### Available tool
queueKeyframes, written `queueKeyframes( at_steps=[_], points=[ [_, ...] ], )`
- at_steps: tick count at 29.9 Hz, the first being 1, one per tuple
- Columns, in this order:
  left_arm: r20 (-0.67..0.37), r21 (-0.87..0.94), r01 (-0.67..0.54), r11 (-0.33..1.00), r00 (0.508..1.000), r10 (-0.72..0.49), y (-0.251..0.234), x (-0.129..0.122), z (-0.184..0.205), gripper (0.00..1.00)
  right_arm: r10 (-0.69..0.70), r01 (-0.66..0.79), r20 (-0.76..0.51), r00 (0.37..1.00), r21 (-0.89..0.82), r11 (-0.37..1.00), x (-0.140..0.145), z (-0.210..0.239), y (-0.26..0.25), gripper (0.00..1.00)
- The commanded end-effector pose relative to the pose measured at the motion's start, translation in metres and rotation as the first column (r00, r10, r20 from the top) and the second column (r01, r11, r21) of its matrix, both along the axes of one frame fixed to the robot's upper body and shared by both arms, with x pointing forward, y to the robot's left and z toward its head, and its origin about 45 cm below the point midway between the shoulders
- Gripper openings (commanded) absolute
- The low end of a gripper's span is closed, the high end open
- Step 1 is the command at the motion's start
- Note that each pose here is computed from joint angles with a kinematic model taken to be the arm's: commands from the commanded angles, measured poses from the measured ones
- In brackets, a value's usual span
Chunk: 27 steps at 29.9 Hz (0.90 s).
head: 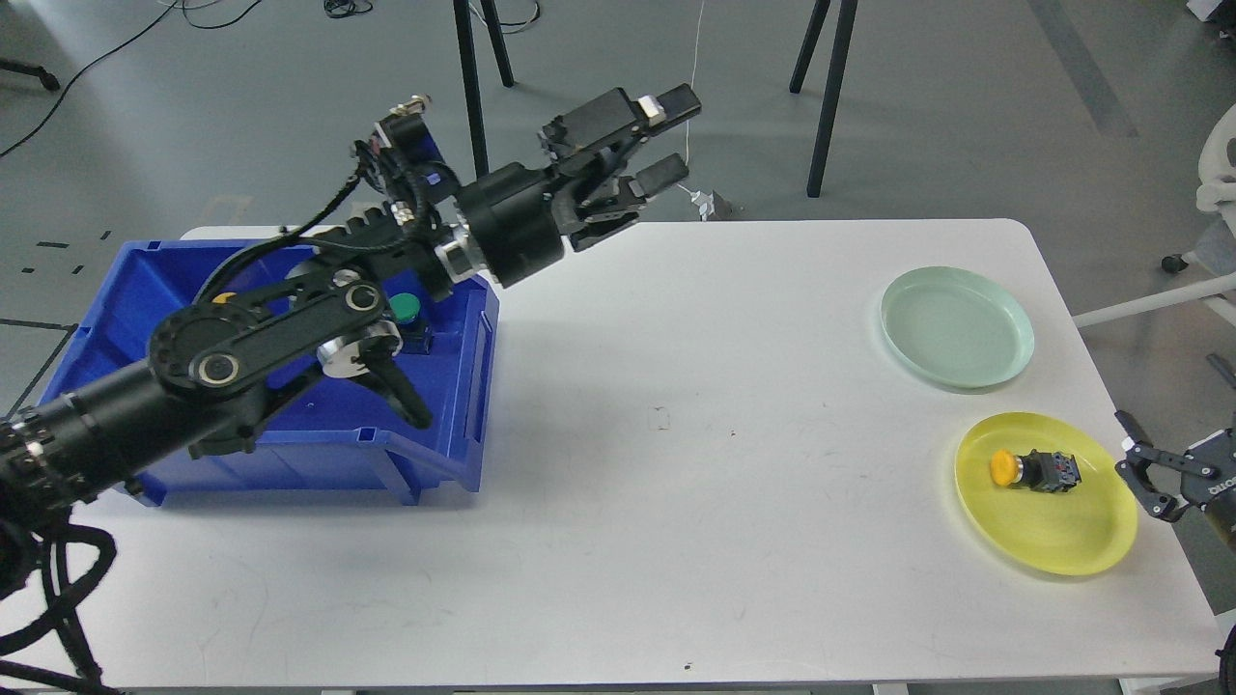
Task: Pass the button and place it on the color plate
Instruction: 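Withdraw both grippers and move the left gripper back over the bin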
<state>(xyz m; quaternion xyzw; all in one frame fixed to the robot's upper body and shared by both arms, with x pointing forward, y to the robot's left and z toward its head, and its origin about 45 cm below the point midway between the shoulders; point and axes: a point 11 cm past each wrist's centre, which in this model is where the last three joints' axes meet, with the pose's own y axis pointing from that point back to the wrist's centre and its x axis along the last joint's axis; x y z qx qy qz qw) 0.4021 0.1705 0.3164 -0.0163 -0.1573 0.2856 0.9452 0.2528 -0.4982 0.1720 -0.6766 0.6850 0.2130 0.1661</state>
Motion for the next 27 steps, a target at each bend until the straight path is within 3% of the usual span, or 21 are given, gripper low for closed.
queueKeyframes(
  at_steps=[1,6,11,17,27],
  points=[
    [0.045,0.140,-0.114,0.983,0.993,0.109,0.078,-0.004,0.014,0.94,-0.009,0.008,0.109,0.994,0.013,1.000,0.021,0.031,-0.001,0.96],
    [0.155,0.444,-0.256,0.859,0.966,0.207,0.177,-0.021,0.022,0.95,0.022,-0.028,0.189,0.982,0.028,0.999,0.049,0.052,0.014,0.96],
    [0.239,0.686,-0.297,0.665,0.954,0.180,0.237,-0.042,0.030,0.98,0.036,-0.047,0.183,0.982,0.055,0.997,0.052,0.043,0.026,0.96],
    [0.166,0.867,-0.210,0.453,0.977,0.135,0.278,-0.054,-0.013,0.97,0.047,-0.059,0.170,0.984,0.064,0.996,0.051,0.036,0.033,0.96],
    [0.136,0.916,-0.173,0.361,0.983,0.126,0.285,-0.032,-0.051,0.97,0.041,-0.051,0.161,0.986,0.059,0.997,0.049,0.034,0.030,0.97]
  ],
)
